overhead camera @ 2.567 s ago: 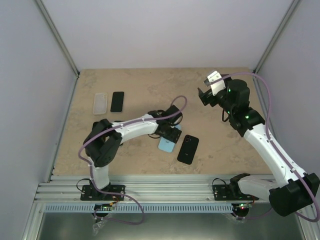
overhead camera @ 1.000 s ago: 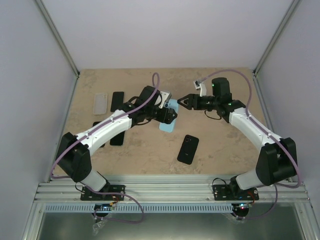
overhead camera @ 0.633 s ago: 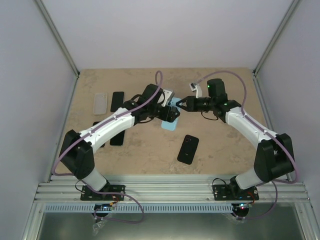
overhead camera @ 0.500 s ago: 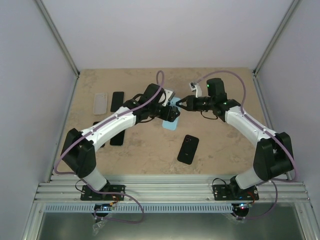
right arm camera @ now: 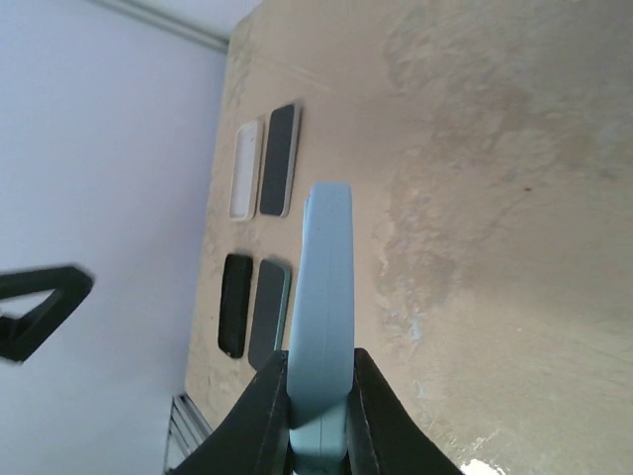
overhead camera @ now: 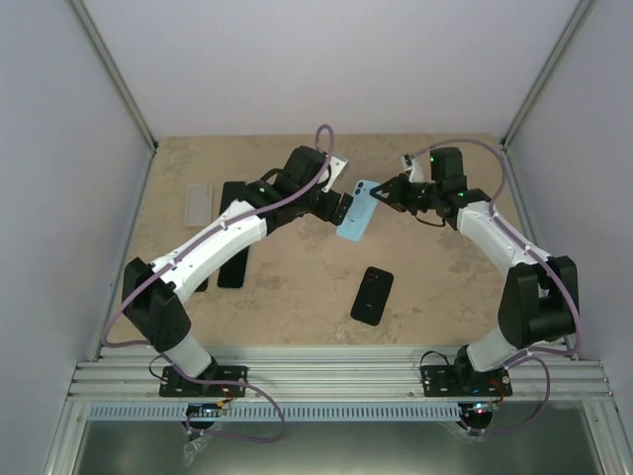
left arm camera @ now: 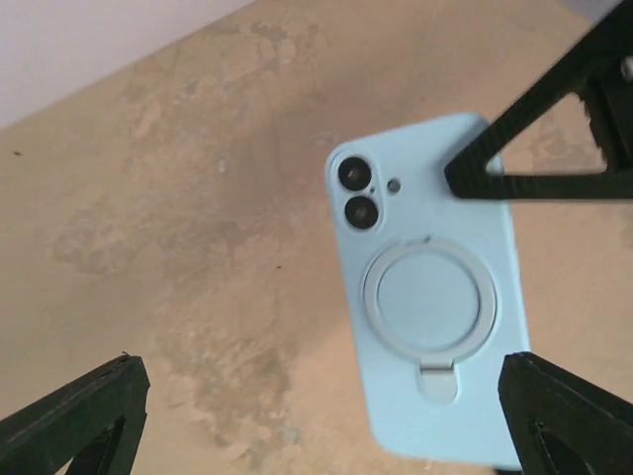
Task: Take the phone out of the phone case
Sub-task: Adjust the phone.
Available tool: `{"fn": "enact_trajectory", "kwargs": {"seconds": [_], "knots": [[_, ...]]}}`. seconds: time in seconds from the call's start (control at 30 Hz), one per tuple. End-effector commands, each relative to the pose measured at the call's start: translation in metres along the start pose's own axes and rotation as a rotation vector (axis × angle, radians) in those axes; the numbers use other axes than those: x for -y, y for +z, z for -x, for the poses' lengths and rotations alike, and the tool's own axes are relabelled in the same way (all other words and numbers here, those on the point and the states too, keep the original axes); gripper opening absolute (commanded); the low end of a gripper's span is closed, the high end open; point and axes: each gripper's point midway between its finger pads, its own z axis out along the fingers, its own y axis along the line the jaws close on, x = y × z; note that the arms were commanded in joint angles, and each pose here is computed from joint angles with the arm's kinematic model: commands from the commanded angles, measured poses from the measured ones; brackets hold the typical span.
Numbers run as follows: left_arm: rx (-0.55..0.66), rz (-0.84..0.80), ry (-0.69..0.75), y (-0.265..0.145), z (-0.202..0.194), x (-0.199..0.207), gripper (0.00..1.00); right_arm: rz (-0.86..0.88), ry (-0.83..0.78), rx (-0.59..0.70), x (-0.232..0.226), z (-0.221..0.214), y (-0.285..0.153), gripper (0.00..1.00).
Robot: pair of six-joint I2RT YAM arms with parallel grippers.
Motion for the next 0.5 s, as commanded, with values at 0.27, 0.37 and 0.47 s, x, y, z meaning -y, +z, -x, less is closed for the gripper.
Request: {"fn": "enact_trajectory", "kwargs": {"seconds": [0.27,0.37,0.47], "knots": [[-0.044,0.174,0.471,-0.008,-0.003,0.062,0.95,0.037,0.257,0.072,0.013,0.017,-0.019,0.0],[-0.063,0.159,0.542,-0.004,-0.007,0.081,0.92,0.041,0.304,0.071,0.021,0.015,-0.022,0.01],[-0.102,0.155,0.637,0.001,-0.022,0.102,0.86,0.055,0.34,0.065,0.023,0.013,-0.022,0.01]]}}
